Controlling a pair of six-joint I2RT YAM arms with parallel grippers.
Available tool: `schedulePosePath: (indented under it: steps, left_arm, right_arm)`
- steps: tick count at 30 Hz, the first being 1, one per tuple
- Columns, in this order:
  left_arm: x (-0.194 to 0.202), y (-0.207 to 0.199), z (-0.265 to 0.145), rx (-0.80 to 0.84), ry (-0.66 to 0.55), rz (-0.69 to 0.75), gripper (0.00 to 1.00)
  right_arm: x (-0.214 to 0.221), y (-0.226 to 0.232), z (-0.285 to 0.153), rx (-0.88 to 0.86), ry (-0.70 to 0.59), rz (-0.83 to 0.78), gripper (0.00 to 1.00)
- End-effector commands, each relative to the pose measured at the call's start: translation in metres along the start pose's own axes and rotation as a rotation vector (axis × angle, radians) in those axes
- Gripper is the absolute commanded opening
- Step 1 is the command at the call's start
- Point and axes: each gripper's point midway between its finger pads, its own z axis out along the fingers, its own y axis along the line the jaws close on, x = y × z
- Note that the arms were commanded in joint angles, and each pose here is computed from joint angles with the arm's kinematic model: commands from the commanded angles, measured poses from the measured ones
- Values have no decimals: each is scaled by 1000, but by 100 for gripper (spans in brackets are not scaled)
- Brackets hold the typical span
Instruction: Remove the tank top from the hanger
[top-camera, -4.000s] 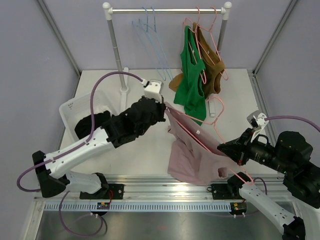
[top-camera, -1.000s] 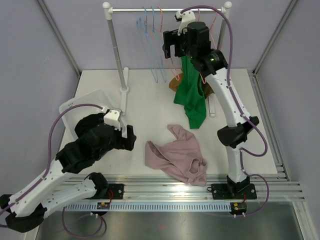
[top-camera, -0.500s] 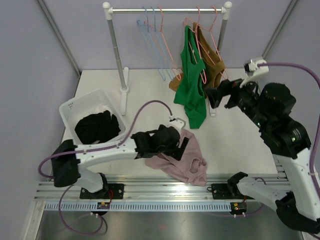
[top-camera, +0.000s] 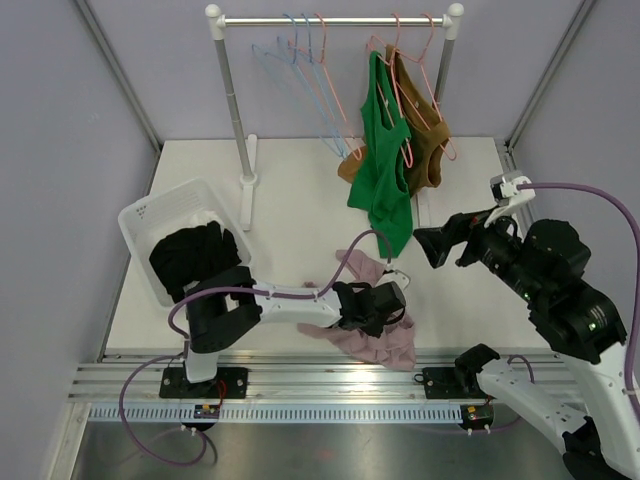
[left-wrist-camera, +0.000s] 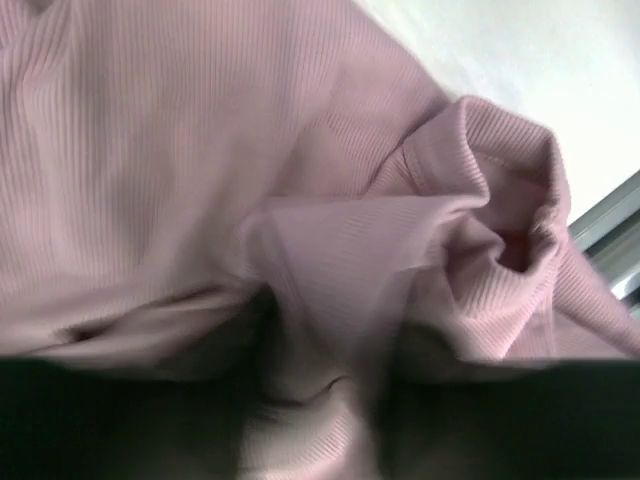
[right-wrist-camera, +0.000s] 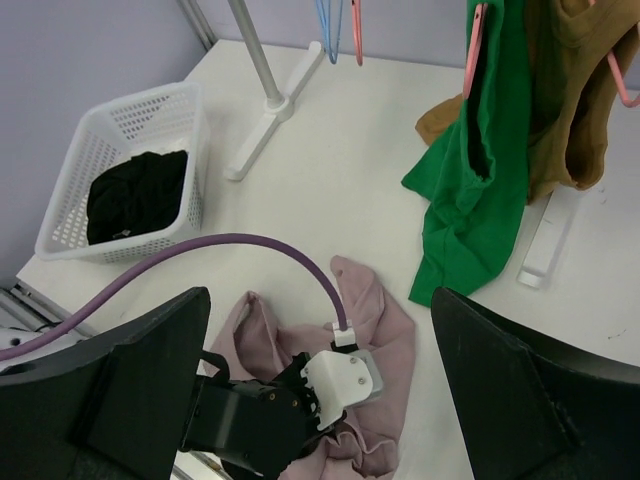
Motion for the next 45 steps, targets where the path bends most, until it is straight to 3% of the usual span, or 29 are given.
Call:
schedulePosePath:
  steps: [1, 2, 6, 15, 22, 28, 31, 35, 39, 45]
  left_arm:
    - [9, 4, 10, -14, 22, -14, 11]
    - [3, 7, 1, -31, 5, -24, 0]
    - [-29, 30, -51, -120, -126, -53, 0]
    - [-110, 145, -213, -320, -457, -238, 0]
    - [-120, 238, -334, -528, -607, -376, 0]
    - [-116, 305, -406, -677, -680, -493, 0]
    - [-109, 342, -420, -732, -667, -563, 0]
    - [-106, 383, -407, -719, -612, -643, 0]
    - [-116, 418, -365, -642, -522, -715, 0]
    - [-61, 488, -312, -757, -353, -958, 0]
  right_arm:
    - [-16, 9, -18, -43, -76, 12, 99]
    - [-17, 9, -19, -42, -83, 12, 100]
    - [-17, 7, -22, -32, -90, 9, 99]
    - [-11, 3, -14, -19, -78, 6, 99]
    - [-17, 4, -8, -22, -88, 1, 99]
    - [-13, 5, 5, -27, -73, 2, 99]
    - [-10, 5, 14, -32, -57, 5, 99]
    - [-7, 9, 20, -57, -45, 8, 100]
    - [-6, 13, 24, -76, -40, 10, 100]
    - [-12, 2, 36, -5, -52, 39, 99]
